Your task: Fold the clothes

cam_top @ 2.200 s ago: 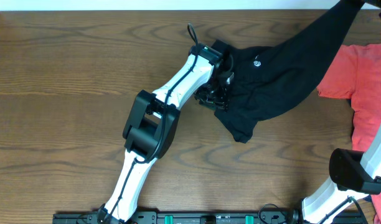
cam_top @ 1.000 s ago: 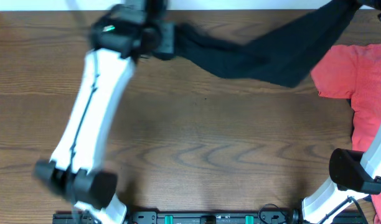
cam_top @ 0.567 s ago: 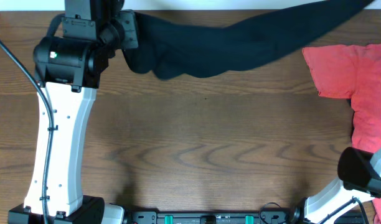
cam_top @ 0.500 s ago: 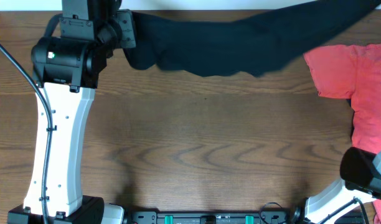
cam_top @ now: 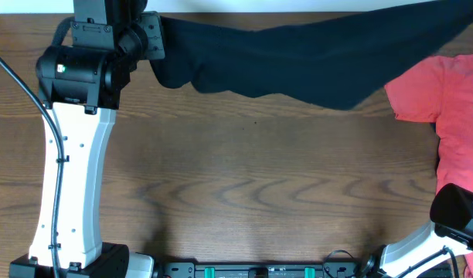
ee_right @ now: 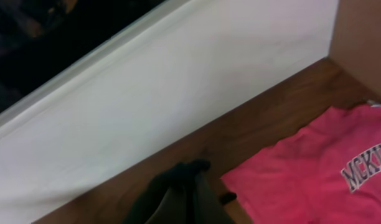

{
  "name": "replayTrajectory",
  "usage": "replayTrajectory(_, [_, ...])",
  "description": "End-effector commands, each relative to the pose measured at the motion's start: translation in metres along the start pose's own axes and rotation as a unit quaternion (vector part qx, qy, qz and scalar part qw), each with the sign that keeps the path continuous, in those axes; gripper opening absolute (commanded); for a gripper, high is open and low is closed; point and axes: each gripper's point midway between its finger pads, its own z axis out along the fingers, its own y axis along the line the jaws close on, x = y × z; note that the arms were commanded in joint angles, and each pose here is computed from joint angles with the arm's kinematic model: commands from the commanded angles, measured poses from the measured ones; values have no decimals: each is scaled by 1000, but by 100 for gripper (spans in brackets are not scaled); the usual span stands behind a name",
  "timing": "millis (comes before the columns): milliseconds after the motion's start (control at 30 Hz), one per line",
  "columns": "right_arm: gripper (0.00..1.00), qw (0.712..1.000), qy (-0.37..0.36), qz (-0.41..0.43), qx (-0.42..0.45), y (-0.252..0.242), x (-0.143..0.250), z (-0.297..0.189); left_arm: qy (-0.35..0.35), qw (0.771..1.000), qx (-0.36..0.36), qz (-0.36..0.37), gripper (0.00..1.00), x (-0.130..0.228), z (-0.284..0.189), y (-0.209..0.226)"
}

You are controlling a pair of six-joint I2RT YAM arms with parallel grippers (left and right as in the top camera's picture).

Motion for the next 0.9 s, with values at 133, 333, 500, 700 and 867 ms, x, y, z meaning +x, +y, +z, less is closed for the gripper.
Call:
replayTrajectory(133, [1,997,69,-12,-21,20,37,34,-23,1000,-20,1,6,-9,-15,11])
replayTrajectory(333, [1,987,159,-1,-4,10,85,88,-16,1000,-21,2,6,-6,-13,12])
replayTrajectory(500, [1,980,198,-14,-3,8,111,120,0,1000,-24,3,6,1,-8,12])
replayTrajectory(700, [1,979,201,-27,19,4,117,126,20,999,-27,5,6,8,2,13])
replayTrajectory(867, [1,977,203,-52,32,-1,119,125,29,999,-27,7,6,12,7,12])
